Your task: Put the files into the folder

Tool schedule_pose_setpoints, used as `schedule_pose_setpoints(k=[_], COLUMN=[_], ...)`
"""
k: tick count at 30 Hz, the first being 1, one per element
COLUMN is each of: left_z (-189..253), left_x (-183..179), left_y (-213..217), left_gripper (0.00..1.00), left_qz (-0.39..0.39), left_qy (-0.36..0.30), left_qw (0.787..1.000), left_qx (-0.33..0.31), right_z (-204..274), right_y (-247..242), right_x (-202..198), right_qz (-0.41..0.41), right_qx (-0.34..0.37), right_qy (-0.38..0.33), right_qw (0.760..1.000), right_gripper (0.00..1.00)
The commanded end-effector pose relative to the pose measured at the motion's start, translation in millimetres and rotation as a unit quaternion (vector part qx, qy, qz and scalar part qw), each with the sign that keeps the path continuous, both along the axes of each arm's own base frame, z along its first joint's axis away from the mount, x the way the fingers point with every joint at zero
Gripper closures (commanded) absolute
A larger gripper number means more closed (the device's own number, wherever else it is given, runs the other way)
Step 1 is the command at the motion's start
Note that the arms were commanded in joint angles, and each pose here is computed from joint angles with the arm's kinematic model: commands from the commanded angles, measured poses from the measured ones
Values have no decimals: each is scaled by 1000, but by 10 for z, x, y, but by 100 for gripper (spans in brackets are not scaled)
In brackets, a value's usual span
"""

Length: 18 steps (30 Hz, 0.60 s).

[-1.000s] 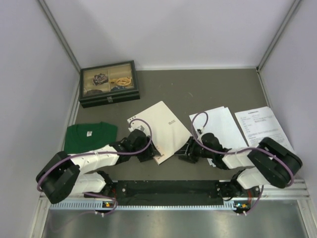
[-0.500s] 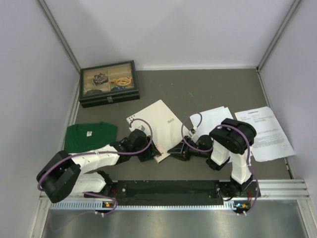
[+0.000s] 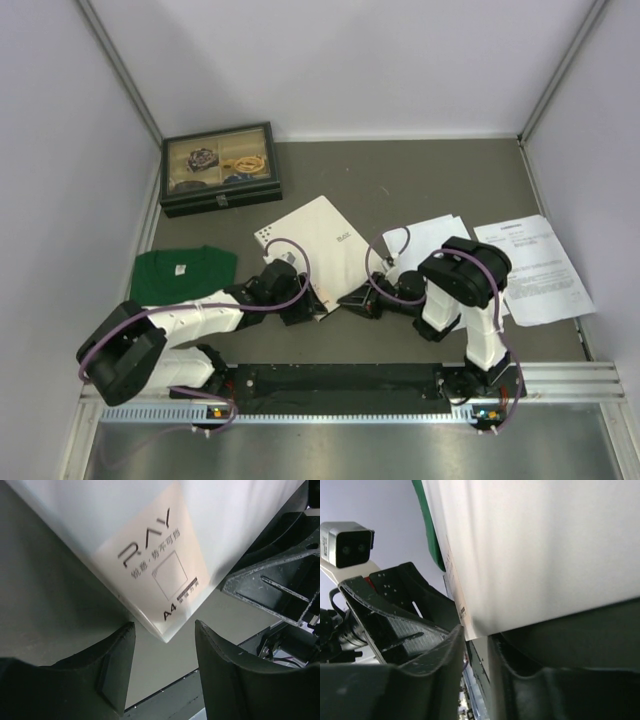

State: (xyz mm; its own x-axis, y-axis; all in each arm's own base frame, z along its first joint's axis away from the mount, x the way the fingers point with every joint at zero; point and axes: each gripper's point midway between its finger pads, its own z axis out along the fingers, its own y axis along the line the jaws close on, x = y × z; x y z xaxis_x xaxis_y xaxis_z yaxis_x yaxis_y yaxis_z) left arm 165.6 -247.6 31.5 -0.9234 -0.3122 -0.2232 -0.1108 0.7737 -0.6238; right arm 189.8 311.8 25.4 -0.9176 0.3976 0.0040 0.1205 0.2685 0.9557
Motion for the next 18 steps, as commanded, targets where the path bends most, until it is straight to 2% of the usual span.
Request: schedule_pose_setpoints(k=[1, 2, 3, 4, 10, 12, 13, 15, 17, 18], left_z=[-91, -74, -66, -63, 125, 348, 425, 631, 779, 986], left_x=[-15, -8, -8, -4, 111, 207, 242, 329, 386, 487], left_y=[74, 75, 80, 100, 284, 266, 266, 291, 288, 240], left_gripper=[43, 43, 43, 42, 39, 36, 36, 34, 33, 31], left_qz=[-3, -2, -2, -3, 13, 19, 19, 31, 30, 36], left_qy=[1, -3, -4, -6, -45, -73, -83, -99, -113, -132], left_qw=[1000, 1000, 1000, 999, 996, 994, 993, 991, 989, 988], left_qx=[27, 26, 28, 32, 80, 75, 76, 85, 89, 77], right_z=[285, 286, 266, 297, 399, 447, 315, 416, 266, 321], right_y=[40, 42, 34, 53, 79, 93, 86, 126, 125, 149], right_x=[232, 243, 258, 258, 249, 257, 197, 229, 144, 216], right_qz=[-43, -41, -44, -38, -13, -5, 7, 16, 45, 36], right_qx=[42, 36, 28, 28, -2, -22, -55, -82, -141, -158], right_qy=[-59, -70, -71, -79, -132, -166, -155, -208, -226, -244], right_qw=[996, 996, 996, 996, 991, 986, 986, 974, 963, 956], right_gripper=[79, 83, 95, 100, 100, 100, 100, 100, 100, 100])
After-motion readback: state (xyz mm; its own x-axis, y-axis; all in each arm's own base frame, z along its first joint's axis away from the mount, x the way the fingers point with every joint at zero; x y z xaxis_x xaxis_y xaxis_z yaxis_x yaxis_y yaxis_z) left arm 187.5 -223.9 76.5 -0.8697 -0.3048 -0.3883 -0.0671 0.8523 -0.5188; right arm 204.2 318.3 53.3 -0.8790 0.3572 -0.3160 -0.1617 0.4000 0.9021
